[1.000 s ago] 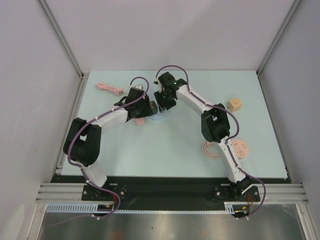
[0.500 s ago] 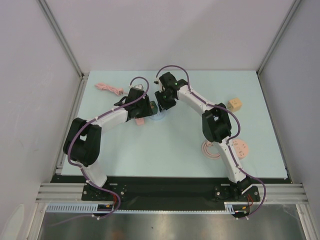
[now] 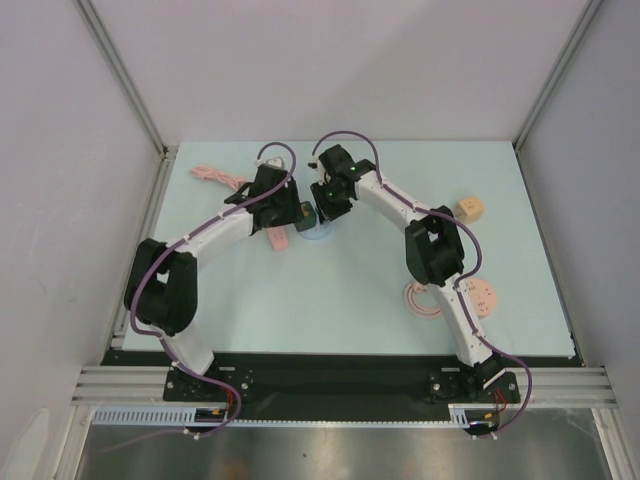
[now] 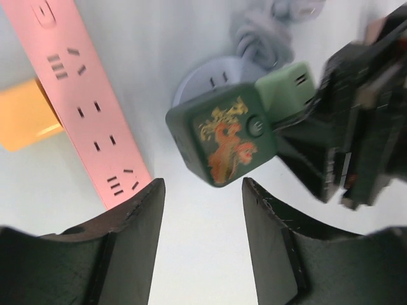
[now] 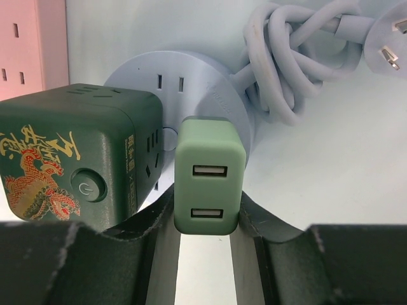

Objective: Insert the plug

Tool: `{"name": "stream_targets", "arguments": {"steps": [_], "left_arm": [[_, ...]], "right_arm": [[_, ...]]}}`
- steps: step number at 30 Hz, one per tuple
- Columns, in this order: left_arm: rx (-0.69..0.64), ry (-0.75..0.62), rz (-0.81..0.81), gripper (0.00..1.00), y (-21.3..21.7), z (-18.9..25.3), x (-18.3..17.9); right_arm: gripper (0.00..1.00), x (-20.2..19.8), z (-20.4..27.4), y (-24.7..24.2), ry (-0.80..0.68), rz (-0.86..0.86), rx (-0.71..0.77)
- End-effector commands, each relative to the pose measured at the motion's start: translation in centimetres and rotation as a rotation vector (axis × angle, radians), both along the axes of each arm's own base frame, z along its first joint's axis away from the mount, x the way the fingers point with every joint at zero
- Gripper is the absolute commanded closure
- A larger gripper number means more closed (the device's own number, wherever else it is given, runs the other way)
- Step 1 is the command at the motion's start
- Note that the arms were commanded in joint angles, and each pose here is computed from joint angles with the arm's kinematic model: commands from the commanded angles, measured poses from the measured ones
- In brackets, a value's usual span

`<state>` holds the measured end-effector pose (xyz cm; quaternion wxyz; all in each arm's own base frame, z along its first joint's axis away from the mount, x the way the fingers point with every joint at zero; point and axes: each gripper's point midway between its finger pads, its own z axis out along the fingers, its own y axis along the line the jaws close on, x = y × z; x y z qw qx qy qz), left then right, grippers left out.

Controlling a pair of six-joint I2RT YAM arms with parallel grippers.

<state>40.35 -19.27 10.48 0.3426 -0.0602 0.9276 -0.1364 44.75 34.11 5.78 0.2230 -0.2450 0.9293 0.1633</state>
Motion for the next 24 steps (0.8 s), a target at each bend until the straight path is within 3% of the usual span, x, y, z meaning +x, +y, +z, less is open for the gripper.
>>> {"name": "stream_targets", "arguments": {"steps": [1,5,15,24], "left_arm": [[0.001,-0.132,0.024,0.42,0.7,5.5,1.7],[-0.025,-0.124,0.065,0.42,2.0,5.5,3.2],[-0.258,-0.082,0.098,0.49,3.0,5.4,6.4],[-0.249,0.005,0.071,0.48,3.0,0.8,6.3]], "right_arm": [[0.87,1.4,3.7,0.3,-0.09,-0.002,0.037],[1.0,0.8,2.8,0.4,-0.075,0.012,-0.003],[1.0,-0.8,0.6,1.1,-0.05,0.02,-0.092],[1.0,-1.2,-2.3,-0.6,0.001,-0.03,-0.164]]}}
